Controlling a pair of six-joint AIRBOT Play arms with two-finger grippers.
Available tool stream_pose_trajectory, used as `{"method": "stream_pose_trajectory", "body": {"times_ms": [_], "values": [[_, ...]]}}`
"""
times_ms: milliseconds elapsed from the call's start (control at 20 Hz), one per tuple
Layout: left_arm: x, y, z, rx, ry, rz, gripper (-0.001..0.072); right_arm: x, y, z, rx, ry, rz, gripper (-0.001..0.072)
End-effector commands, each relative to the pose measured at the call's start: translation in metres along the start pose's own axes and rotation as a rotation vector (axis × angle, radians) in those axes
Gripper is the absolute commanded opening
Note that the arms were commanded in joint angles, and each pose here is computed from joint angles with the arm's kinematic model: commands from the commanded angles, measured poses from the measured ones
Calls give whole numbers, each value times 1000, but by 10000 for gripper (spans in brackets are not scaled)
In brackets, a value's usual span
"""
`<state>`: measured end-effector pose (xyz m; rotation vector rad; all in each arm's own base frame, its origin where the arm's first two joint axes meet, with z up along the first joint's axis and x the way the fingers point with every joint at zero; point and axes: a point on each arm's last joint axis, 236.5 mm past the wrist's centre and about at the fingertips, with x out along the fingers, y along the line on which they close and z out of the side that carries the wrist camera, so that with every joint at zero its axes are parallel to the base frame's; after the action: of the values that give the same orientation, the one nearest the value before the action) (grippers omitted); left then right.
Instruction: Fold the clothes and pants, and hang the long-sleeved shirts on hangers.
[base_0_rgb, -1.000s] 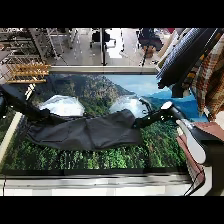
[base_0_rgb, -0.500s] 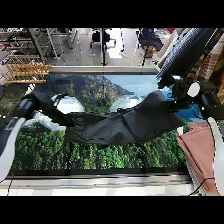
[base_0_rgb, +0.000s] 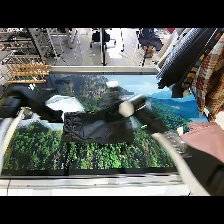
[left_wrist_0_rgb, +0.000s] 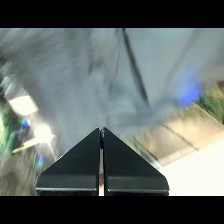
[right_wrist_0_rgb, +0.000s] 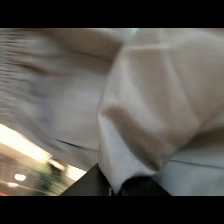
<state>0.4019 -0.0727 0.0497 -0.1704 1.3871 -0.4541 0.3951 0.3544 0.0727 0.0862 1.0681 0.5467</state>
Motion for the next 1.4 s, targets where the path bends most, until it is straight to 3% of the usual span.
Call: {"method": "stream_pose_trajectory", "body": {"times_ms": [0,50,100,150,200,350,450,600,750,850,1050,1350], "values": [[-104,-2,-33,-17,-144,65,14,73,124,4,-14,-212,244,34],[-126,-3,-32,-17,-225,95,14,85,145,8,-11,-269,304,37],[-140,-5,-31,-12,-278,114,14,93,165,11,-28,-309,353,157],[-149,-8,-30,-4,-311,125,14,97,177,11,-53,-307,375,379],[-151,-11,-31,2,-320,122,14,93,179,11,-129,-284,366,537],[-131,-20,-24,7,-311,66,14,51,124,27,-301,-158,229,545],[-98,-28,-19,28,-275,0,14,13,37,45,-203,-79,91,502],[-21,-42,-16,68,-165,-95,14,-39,-88,40,10,66,-32,512],[62,-23,-7,43,-53,-43,12,-54,-144,6,175,218,80,654],[103,12,-9,-83,8,31,12,-40,-158,-14,256,261,172,703],[138,59,-36,-227,143,93,12,25,-164,-46,331,292,310,704],[141,60,-42,-234,170,85,13,90,-141,-45,445,317,529,705]]}}
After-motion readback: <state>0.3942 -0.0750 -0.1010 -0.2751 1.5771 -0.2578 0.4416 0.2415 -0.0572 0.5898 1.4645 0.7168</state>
